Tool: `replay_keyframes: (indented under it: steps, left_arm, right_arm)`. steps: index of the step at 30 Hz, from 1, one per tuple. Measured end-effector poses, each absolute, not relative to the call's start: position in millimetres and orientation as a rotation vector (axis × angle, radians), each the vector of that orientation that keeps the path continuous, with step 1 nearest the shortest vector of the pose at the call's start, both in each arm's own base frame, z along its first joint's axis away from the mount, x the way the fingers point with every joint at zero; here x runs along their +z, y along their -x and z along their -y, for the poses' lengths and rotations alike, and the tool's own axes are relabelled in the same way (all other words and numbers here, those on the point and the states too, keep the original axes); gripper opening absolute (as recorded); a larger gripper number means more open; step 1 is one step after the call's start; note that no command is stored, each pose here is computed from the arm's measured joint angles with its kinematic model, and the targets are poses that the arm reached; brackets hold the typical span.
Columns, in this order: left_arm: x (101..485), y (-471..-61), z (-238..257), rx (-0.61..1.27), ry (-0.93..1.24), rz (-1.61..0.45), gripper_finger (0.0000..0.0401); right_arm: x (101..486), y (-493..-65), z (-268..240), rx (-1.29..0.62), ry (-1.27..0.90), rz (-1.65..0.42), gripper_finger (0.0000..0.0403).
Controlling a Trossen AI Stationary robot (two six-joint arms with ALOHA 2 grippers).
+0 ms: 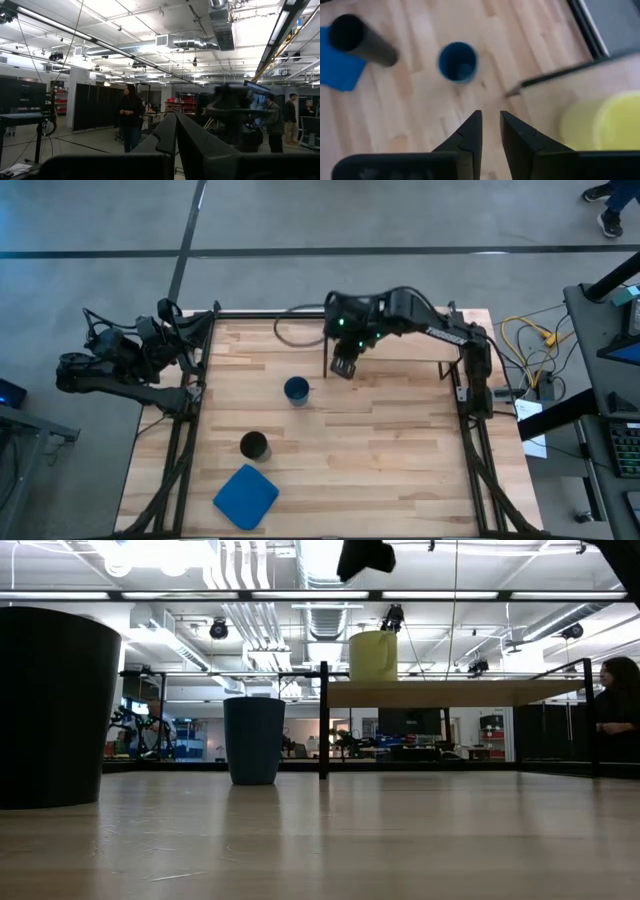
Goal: Stack small to large cups/mugs on shelf
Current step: Put the blue cup on the shelf
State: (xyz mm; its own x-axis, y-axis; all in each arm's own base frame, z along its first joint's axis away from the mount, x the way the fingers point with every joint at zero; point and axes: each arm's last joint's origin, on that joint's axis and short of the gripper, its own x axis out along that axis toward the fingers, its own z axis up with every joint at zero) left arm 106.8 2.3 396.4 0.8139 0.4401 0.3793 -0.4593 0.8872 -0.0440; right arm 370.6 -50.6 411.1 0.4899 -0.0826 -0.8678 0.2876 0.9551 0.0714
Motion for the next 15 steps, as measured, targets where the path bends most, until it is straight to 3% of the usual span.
replay_keyframes:
  steps: [8,15]
  left_arm:
    - [396.4,-106.8,-2.3,0.480,-0.050,0.393,0.0001]
    - [396.4,-106.8,-2.3,0.480,-0.050,0.392,0.0001]
  right_arm:
    - [411.7,-375.0,9.8,-0.097,-0.104,-1.035,0.0081]
    - [412.6,-377.5,3.1,-0.036,-0.016,-1.012,0.0082]
